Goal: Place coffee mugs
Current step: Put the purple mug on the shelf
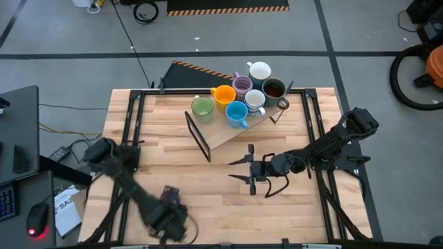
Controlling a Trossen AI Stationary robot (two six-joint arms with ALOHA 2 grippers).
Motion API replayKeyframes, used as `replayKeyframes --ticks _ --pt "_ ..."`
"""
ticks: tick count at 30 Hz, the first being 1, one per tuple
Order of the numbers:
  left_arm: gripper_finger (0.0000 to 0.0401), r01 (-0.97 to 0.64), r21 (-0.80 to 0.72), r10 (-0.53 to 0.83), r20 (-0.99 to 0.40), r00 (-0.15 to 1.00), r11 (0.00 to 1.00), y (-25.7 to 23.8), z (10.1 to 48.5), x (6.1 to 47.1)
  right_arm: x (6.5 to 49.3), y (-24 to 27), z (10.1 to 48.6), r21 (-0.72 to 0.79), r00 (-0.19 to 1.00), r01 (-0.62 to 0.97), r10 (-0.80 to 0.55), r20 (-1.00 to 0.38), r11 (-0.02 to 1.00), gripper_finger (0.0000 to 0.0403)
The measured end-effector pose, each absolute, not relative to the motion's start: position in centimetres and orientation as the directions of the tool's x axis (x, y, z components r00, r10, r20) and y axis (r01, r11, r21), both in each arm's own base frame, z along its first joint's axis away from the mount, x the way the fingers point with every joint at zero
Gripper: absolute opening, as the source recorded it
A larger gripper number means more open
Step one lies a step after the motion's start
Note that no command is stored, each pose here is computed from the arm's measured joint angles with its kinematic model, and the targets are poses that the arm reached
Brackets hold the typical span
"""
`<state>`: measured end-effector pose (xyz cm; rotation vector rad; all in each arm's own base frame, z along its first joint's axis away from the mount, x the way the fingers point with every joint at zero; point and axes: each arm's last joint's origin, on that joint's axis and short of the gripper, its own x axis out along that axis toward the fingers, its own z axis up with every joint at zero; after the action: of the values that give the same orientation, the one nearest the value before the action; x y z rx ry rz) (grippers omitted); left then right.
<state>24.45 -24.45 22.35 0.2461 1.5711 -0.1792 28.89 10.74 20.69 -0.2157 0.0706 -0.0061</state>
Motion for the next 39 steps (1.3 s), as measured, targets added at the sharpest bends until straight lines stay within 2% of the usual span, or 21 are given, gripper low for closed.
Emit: replayKeyframes --ticks 8,15,20,27,34,39 --pt "0.002 0.041 -0.123 -0.123 -0.992 0.008 0.992 -19.0 23.1 29.6 28.3 11.4 20.4 -0.222 0.991 0.024 -0.051 -0.12 0.975 0.0192" --pt "0.0025 -0.194 -0.18 -0.172 -0.983 0.061 0.964 -14.2 23.3 32.8 27.1 13.0 19.7 -0.283 0.962 0.17 -0.221 -0.16 0.944 0.0192" --pt "0.0025 -0.286 -0.225 -0.203 -0.974 0.104 0.932 -11.3 23.4 34.3 26.6 13.7 19.7 -0.224 0.96 0.19 -0.228 -0.16 0.956 0.0192" --pt "0.0025 -0.346 -0.298 -0.241 -0.95 0.2 0.89 -9.1 23.6 35.8 26.0 14.8 19.4 -0.144 0.965 0.162 -0.187 -0.185 0.976 0.0192" --pt "0.0025 -0.36 -0.322 -0.261 -0.943 0.207 0.876 -8.3 23.3 36.3 25.0 16.6 19.8 -0.142 0.981 0.098 -0.12 -0.155 0.985 0.0192" --pt "0.0025 -0.341 -0.33 -0.238 -0.929 0.285 0.88 -8.4 23.5 37.0 24.6 17.0 19.8 -0.128 0.98 0.108 -0.127 -0.151 0.986 0.0192"
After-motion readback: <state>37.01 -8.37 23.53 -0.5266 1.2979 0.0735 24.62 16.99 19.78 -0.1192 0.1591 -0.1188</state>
